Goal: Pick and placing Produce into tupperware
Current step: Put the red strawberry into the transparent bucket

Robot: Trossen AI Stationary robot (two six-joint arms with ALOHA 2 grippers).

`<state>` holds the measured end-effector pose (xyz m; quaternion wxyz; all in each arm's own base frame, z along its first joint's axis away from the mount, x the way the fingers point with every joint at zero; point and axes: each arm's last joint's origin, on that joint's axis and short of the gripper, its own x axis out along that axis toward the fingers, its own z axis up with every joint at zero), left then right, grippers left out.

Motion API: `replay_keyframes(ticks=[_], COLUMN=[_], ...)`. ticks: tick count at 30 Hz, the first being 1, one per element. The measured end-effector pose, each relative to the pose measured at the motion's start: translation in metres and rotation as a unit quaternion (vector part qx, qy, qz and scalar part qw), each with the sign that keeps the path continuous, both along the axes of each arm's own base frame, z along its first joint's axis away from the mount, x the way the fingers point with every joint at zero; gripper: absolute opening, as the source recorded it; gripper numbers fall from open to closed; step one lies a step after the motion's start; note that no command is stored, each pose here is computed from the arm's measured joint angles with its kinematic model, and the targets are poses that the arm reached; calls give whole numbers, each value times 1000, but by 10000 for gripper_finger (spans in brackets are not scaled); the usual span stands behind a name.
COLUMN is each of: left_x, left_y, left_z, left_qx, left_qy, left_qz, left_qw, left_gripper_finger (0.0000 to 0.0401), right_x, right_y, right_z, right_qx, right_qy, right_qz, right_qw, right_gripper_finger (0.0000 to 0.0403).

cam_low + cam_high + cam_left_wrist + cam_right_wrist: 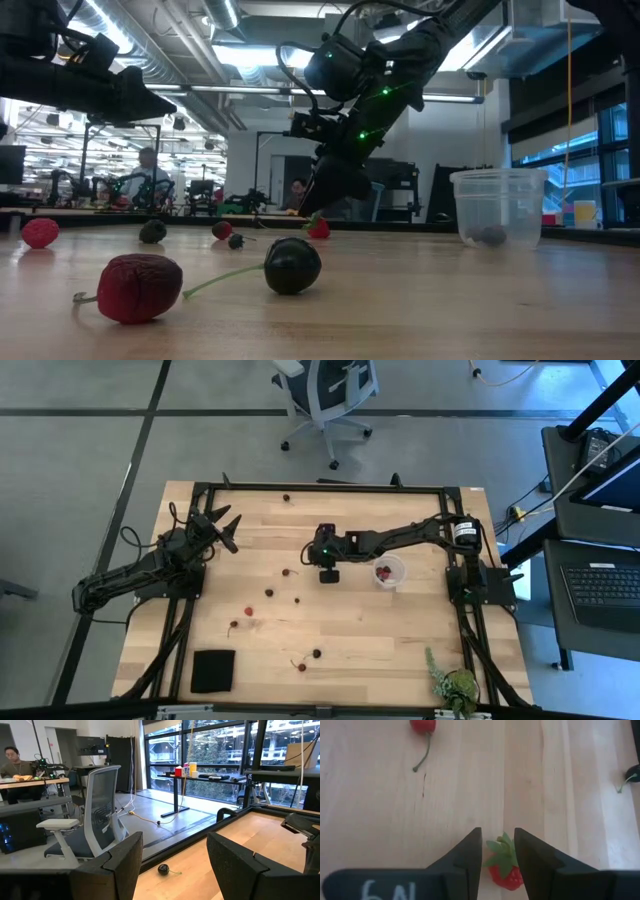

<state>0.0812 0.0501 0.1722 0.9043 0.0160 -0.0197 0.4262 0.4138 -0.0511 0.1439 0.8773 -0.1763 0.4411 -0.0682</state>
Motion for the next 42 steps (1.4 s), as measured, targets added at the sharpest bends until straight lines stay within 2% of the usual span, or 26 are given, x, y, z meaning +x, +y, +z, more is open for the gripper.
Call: replay_keyframes(ticks=[4,9,13,33,42], left_x=[0,0,0,0,0], left_y=[0,0,0,0,0], left_z=[0,0,0,0,0], left_qx=[0,0,0,0,0], left_qy=[0,0,0,0,0], left_qz=[0,0,0,4,4], left_qw=[1000,1000,1000,1000,1000], left_gripper_finger=[214,214,214,214,214], right_x=[0,3,3,4,2], right_y=[-2,-3,-5,-6,-8], right_z=[-1,-15,-25,-25,-24], right_qx=[0,-2,-37,-46,-84], right_qy=[1,9,28,25,33], right_qz=[-2,0,-6,-14,-46], right_qw=[1000,1000,999,999,995], right_gripper_finger=[116,116,116,116,105])
